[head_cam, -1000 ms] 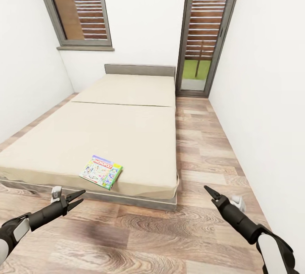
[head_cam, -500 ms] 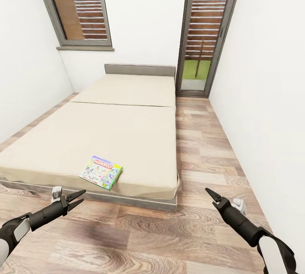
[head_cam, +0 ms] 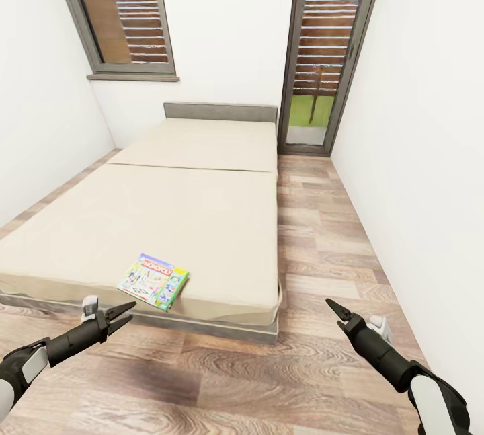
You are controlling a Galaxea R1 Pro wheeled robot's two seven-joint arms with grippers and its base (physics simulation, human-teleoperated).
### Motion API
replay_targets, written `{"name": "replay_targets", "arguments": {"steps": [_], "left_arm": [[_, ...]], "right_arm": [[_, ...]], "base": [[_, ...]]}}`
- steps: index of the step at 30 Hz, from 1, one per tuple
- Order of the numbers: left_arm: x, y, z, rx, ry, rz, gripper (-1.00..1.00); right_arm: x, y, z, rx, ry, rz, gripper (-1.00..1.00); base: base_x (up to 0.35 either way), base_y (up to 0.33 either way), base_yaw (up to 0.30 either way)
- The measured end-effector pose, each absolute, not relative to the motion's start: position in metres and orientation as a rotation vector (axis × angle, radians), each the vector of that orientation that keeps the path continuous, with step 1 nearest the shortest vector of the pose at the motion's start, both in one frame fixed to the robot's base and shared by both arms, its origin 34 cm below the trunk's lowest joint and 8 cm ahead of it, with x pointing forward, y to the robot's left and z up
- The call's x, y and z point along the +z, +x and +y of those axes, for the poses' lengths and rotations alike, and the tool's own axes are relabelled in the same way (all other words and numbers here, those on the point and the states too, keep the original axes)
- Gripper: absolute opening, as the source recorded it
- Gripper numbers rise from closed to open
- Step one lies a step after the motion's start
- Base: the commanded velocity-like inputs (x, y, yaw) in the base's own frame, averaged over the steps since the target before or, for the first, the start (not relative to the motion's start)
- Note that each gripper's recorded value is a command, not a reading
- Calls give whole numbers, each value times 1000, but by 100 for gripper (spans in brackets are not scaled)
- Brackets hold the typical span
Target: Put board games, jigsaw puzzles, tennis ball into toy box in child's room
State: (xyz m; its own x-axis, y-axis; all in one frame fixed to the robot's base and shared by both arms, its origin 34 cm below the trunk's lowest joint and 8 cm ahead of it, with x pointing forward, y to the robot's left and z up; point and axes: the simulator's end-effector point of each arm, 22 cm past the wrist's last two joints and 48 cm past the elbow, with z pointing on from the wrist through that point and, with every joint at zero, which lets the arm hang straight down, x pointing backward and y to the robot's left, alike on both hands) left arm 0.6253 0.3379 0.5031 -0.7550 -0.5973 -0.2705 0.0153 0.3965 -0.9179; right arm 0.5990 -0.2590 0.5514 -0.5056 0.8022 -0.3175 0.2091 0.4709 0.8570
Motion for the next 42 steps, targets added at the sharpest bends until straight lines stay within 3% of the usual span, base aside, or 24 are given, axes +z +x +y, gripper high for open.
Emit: {"name": "replay_targets", "arguments": {"steps": [42], "left_arm": [[497, 622, 334, -1419, -477, 2043, 100]], "right_arm": [[536, 596, -259, 1014, 839, 1976, 100]], "base": [[11, -3, 0]]}}
